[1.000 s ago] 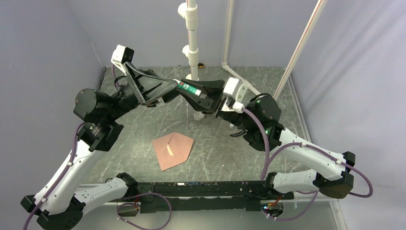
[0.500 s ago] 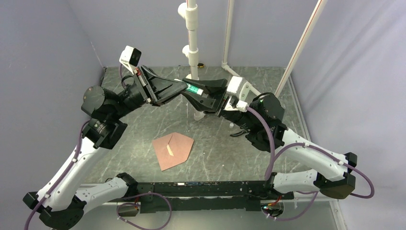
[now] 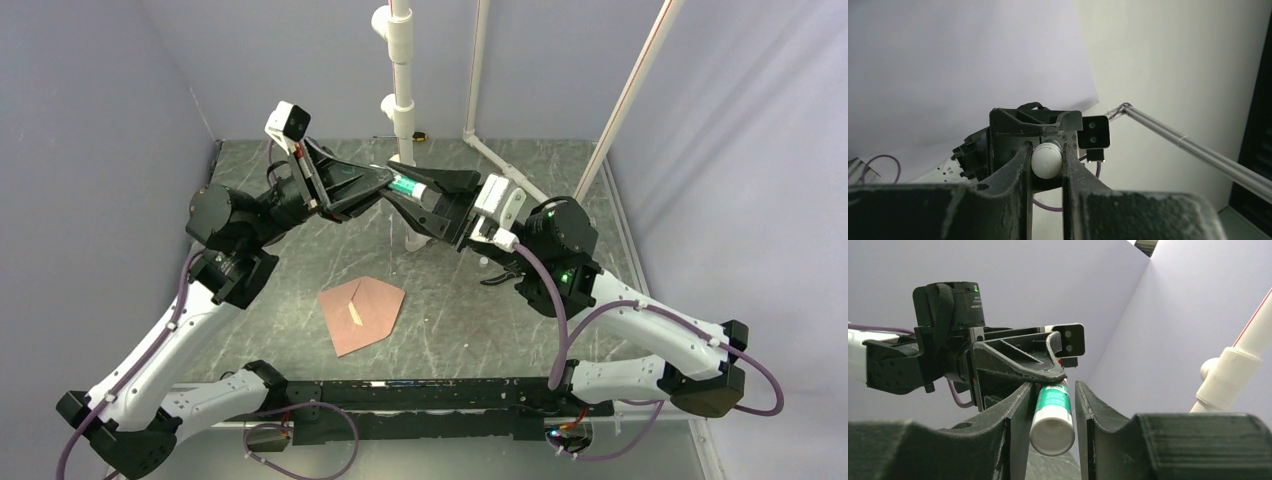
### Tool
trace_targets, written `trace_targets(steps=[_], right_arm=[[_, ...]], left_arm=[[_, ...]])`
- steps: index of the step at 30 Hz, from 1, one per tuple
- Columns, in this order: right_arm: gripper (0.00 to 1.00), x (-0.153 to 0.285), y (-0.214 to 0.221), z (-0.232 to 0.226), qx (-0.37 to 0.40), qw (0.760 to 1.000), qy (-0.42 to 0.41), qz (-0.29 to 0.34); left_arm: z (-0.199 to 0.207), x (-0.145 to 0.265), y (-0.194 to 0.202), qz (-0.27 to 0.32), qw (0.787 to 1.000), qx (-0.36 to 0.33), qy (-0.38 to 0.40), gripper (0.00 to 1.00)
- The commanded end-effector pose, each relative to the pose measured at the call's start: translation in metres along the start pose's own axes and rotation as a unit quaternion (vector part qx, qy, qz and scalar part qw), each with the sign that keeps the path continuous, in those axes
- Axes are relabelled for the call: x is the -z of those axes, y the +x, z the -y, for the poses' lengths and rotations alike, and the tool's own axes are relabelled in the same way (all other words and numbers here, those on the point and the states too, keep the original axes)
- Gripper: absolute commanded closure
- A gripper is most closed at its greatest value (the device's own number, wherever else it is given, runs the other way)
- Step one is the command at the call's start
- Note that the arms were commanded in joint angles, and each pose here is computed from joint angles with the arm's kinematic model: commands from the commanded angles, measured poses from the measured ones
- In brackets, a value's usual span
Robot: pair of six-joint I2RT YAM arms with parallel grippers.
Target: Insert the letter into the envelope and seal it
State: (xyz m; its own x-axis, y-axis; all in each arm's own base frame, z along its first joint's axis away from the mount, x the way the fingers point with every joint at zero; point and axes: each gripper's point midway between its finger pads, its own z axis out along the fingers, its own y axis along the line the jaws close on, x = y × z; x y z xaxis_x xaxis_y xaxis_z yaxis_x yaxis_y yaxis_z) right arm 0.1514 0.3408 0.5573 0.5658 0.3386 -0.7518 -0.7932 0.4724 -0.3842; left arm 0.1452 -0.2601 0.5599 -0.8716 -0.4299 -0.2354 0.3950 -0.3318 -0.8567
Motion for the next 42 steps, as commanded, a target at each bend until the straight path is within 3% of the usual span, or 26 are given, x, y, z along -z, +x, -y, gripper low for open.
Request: trace_targets(steps=[1, 11, 13, 16, 18, 20, 21, 22, 23, 25, 29, 34, 37, 42], right_arm=[[0.62, 0.005, -0.033, 0.011, 0.057, 0.997, 0.002, 0.043], [0.70, 0.007, -0.045, 0.011, 0.056, 0.997, -0.011, 0.050], [0.78, 0.008, -0.049, 0.013, 0.053, 0.997, -0.006, 0.053], [0.99, 0.007, -0.048, 0.017, 0.057, 0.997, 0.002, 0.045], [1.00, 0.006, -0.045, 0.019, 0.058, 0.998, 0.006, 0.037], [1.00, 0.006, -0.042, 0.020, 0.060, 0.998, 0.010, 0.031], [1.00, 0.006, -0.041, 0.021, 0.059, 0.998, 0.013, 0.029], [1.00, 0.006, -0.041, 0.023, 0.059, 0.998, 0.019, 0.029], [1.00, 0.006, -0.042, 0.026, 0.057, 0.998, 0.025, 0.028], [1.00, 0.008, -0.044, 0.030, 0.053, 0.997, 0.037, 0.030], [1.00, 0.010, -0.045, 0.038, 0.042, 0.997, 0.060, 0.029], [1.00, 0.009, -0.037, 0.052, 0.001, 0.995, 0.103, -0.002], [1.00, 0.011, -0.017, 0.060, -0.058, 0.986, 0.144, -0.055], [1.00, 0.026, 0.045, 0.054, -0.135, 0.954, 0.190, -0.189]], left_arm=[[0.022, 0.003, 0.007, -0.016, 0.999, 0.018, 0.046, 0.98], [0.019, 0.002, 0.007, -0.019, 0.999, 0.026, 0.044, 0.98], [0.018, 0.002, 0.007, -0.019, 0.998, 0.027, 0.044, 0.98], [0.018, 0.002, 0.007, -0.020, 0.998, 0.026, 0.045, 0.97], [0.018, 0.002, 0.008, -0.023, 0.998, 0.021, 0.045, 0.97], [0.020, 0.001, 0.009, -0.027, 0.999, 0.014, 0.045, 0.87], [0.020, 0.002, 0.009, -0.028, 0.999, 0.008, 0.043, 0.74], [0.020, 0.002, 0.010, -0.026, 0.999, 0.002, 0.037, 0.53], [0.019, 0.003, 0.010, -0.024, 0.999, -0.003, 0.030, 0.41], [0.018, 0.005, 0.010, -0.019, 0.999, -0.021, 0.018, 0.26], [0.021, 0.009, 0.011, -0.014, 0.999, -0.045, 0.013, 0.13], [0.000, 0.013, 0.008, -0.003, 0.995, -0.081, -0.053, 0.07], [-0.043, 0.037, -0.005, 0.036, 0.973, -0.123, -0.191, 0.08], [-0.108, 0.124, -0.035, 0.109, 0.872, -0.206, -0.430, 0.26]])
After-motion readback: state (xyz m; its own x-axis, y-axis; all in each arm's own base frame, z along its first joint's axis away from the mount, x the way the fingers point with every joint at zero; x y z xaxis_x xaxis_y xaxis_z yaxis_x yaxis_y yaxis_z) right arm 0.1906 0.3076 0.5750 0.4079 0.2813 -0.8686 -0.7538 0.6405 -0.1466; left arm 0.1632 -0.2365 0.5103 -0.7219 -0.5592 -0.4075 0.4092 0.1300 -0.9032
